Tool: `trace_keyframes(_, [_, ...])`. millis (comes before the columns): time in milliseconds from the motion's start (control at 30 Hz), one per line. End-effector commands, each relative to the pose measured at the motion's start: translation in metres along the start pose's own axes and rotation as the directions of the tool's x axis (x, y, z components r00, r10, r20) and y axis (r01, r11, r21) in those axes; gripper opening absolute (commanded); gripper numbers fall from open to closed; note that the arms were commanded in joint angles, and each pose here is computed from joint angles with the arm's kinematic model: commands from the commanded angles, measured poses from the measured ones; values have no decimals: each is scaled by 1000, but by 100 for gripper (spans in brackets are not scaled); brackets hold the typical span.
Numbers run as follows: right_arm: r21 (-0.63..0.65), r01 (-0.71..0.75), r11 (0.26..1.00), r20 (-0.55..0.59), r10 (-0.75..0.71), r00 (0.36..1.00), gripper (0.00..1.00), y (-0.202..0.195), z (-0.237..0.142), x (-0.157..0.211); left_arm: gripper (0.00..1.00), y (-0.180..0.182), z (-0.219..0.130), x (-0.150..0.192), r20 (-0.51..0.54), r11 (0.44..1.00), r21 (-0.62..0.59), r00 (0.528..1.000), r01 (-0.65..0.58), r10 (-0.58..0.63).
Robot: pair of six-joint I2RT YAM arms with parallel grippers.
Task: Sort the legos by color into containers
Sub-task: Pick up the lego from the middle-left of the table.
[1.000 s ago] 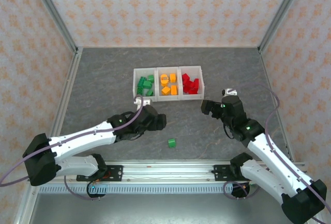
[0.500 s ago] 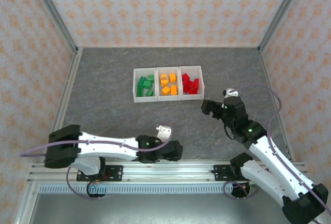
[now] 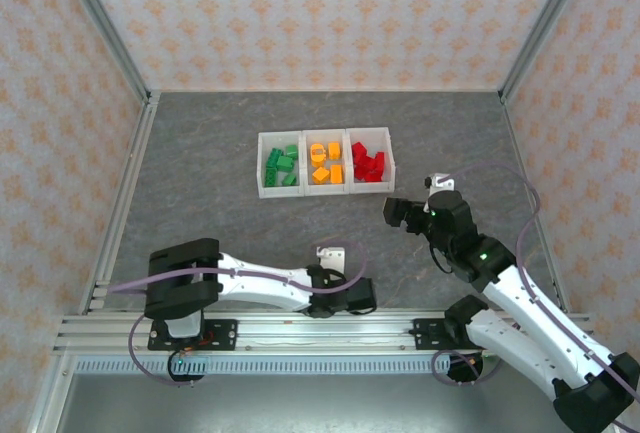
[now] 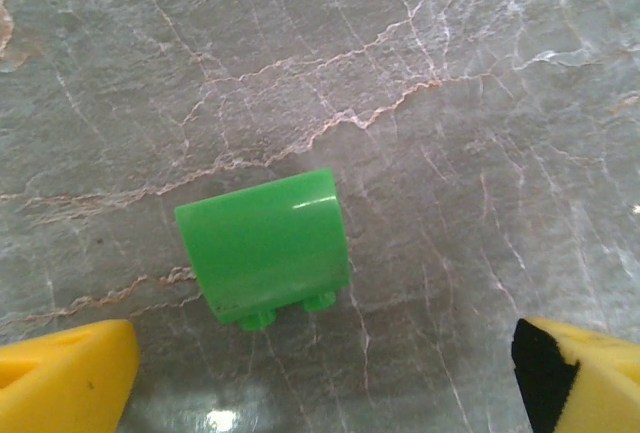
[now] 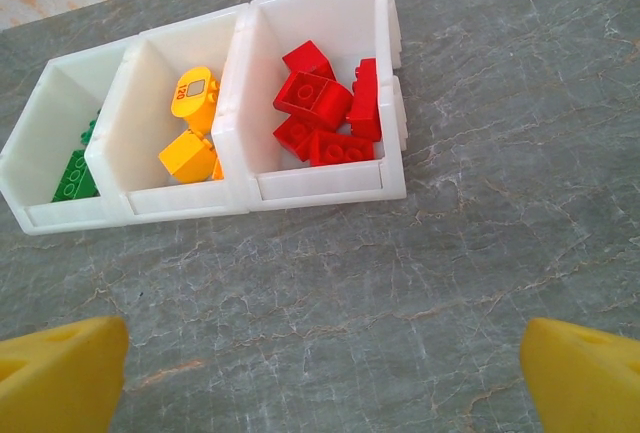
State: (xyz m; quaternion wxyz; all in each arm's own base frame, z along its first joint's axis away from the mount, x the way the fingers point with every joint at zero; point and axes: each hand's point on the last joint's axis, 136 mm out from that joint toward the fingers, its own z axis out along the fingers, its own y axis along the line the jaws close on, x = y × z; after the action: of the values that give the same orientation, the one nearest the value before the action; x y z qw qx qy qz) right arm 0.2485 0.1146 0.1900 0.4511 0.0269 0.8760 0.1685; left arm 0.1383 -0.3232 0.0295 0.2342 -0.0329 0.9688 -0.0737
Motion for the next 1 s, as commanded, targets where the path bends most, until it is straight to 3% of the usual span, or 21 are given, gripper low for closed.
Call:
trace_keyframes(0, [18, -15, 1000, 34, 15, 999, 100, -3, -2, -5, 92, 3, 3, -7, 35, 999, -48, 999, 21, -19])
trace_keyframes(533, [44, -13, 999, 21, 12, 1000, 100, -7, 2, -2, 67, 13, 24, -24, 5, 997, -75, 1000, -1, 2])
trace_keyframes(967, [99, -11, 995, 0, 11, 1000, 100, -15, 8, 2, 34, 21, 26, -48, 17, 997, -74, 1000, -24, 26])
